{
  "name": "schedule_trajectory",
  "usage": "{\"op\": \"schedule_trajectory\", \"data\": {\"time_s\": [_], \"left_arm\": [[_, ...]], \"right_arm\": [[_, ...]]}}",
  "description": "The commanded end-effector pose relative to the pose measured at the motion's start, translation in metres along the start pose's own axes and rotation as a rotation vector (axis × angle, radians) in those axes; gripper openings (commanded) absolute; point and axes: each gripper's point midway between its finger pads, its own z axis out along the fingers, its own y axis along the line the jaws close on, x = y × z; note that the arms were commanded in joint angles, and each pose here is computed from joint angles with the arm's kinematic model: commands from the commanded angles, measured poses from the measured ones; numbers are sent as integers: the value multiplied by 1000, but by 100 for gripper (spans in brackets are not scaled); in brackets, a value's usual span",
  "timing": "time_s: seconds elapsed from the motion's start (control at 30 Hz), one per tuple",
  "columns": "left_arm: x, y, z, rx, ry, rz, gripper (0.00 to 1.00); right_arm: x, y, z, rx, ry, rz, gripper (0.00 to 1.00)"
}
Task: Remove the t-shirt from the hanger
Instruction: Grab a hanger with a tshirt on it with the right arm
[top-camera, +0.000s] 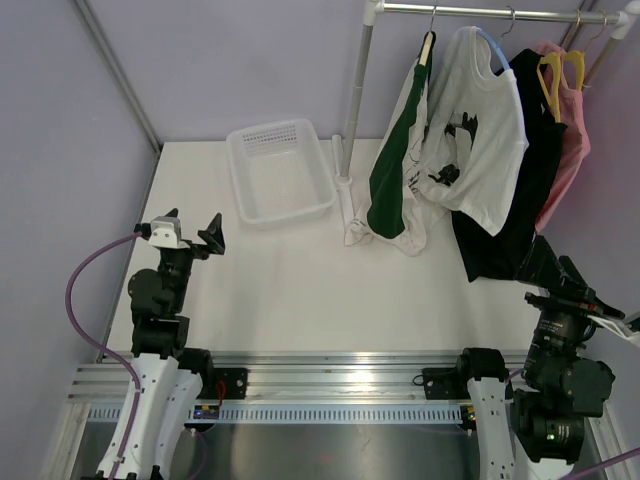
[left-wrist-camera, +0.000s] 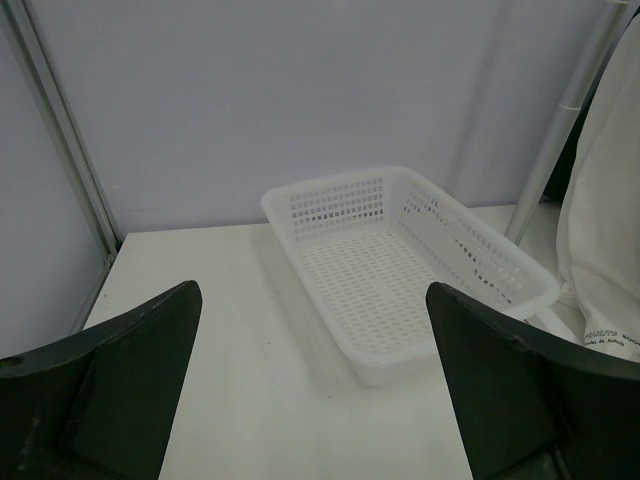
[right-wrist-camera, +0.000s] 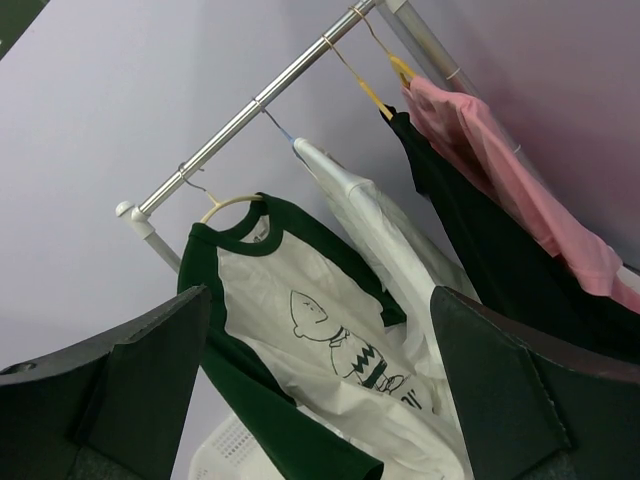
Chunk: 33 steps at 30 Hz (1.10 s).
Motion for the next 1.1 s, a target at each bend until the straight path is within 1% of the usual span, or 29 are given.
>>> {"op": "schedule_trajectory", "data": {"time_s": [0.0, 0.17, 0.23, 0.27, 0.3, 0.33, 0.37, 0.4, 0.43, 0.47, 0.5, 0.53, 0.63, 0.67, 0.73, 0.77, 0.8, 0.93, 0.97, 1.0, 1.07], "left_arm": [[-9, 2, 3, -4, -44, 12, 99], [-8, 2, 3, -4, -43, 12, 99], [-8, 1, 3, -1, -43, 12, 99], [-9, 1, 3, 0, -44, 12, 99], [-8, 0, 3, 3, -43, 12, 99], [-8, 0, 3, 8, -41, 12, 99], [-8, -1, 3, 9, -41, 12, 99], [-7, -1, 4, 9, -39, 12, 99], [-7, -1, 4, 9, -38, 12, 99], [-6, 0, 4, 9, -35, 18, 99], [-7, 0, 4, 9, -35, 33, 99], [-7, 0, 4, 10, -37, 37, 99], [-7, 0, 4, 13, -37, 37, 99], [-6, 0, 5, 13, -33, 36, 99], [-5, 0, 6, 15, -29, 36, 99], [-4, 0, 6, 15, -27, 36, 99], [-5, 0, 6, 15, -29, 36, 99], [-3, -1, 7, 18, -21, 37, 99], [-3, -1, 8, 18, -21, 35, 99], [-3, -1, 8, 18, -21, 35, 99], [-1, -1, 8, 20, -17, 35, 99]], "right_arm": [[1, 5, 3, -27, -6, 14, 99], [3, 4, 5, -12, 18, -12, 99], [8, 13, 9, -57, 42, -21, 100], [16, 16, 15, -71, 74, -35, 99], [29, 32, 15, -160, 144, -48, 99], [37, 45, 19, -227, 183, -72, 100], [55, 54, 32, -256, 274, -84, 99], [75, 71, 31, -353, 388, -87, 99], [85, 79, 37, -395, 438, -86, 99], [108, 79, 52, -400, 520, -77, 99], [120, 82, 55, -431, 561, -64, 99], [129, 82, 70, -432, 559, -53, 98], [145, 72, 89, -397, 569, -57, 98], [157, 71, 95, -397, 609, -54, 97], [165, 76, 99, -424, 637, -41, 95], [173, 75, 99, -423, 662, -36, 95], [171, 81, 102, -447, 645, -33, 95], [185, 98, 96, -489, 666, -74, 95], [195, 115, 88, -537, 695, -74, 95], [198, 118, 91, -526, 684, -90, 95], [223, 130, 84, -537, 734, -137, 95]]}}
